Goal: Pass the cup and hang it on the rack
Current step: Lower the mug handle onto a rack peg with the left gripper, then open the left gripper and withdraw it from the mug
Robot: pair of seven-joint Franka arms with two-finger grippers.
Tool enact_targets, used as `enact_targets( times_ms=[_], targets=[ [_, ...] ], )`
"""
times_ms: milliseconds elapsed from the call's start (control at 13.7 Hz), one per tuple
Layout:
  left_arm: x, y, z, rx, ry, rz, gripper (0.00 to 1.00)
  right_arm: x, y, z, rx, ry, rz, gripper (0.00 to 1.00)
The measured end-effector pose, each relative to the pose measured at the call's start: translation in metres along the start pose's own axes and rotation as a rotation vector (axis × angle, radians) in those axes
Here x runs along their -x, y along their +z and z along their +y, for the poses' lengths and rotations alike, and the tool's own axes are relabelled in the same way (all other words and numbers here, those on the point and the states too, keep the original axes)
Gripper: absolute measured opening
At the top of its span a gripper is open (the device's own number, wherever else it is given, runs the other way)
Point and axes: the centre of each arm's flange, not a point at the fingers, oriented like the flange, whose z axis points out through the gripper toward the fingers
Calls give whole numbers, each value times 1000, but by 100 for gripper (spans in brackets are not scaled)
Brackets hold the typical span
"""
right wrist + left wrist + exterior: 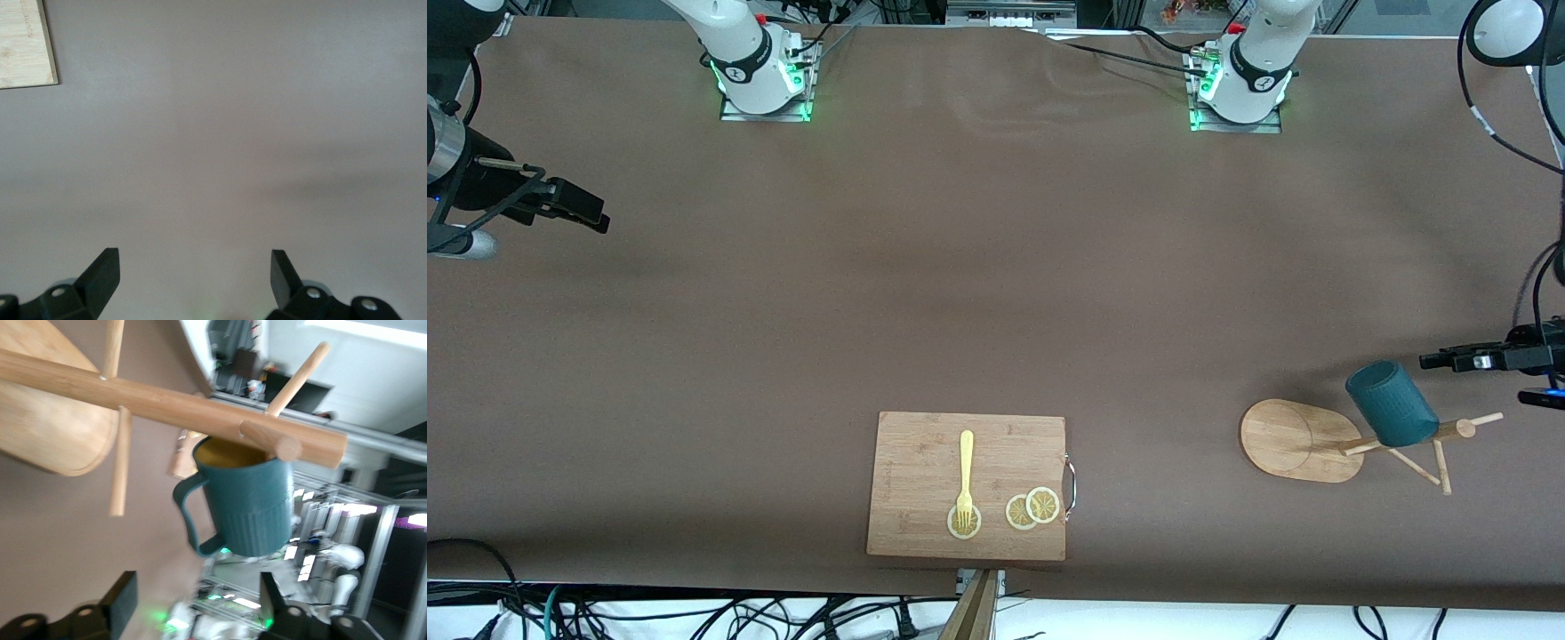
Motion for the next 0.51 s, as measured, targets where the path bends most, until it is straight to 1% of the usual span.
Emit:
enact_targets(
  times_ms=[73,146,292,511],
  targets=[
    [0,0,16,-96,25,-20,97,0,0,0,0,0,0,100],
    [0,2,33,-198,45,-45,100,0,0,0,0,0,0,100],
    [4,17,70,-433,82,-106,100,0,0,0,0,0,0,100],
    [16,54,147,-785,160,-181,100,0,0,0,0,0,0,100]
  ],
)
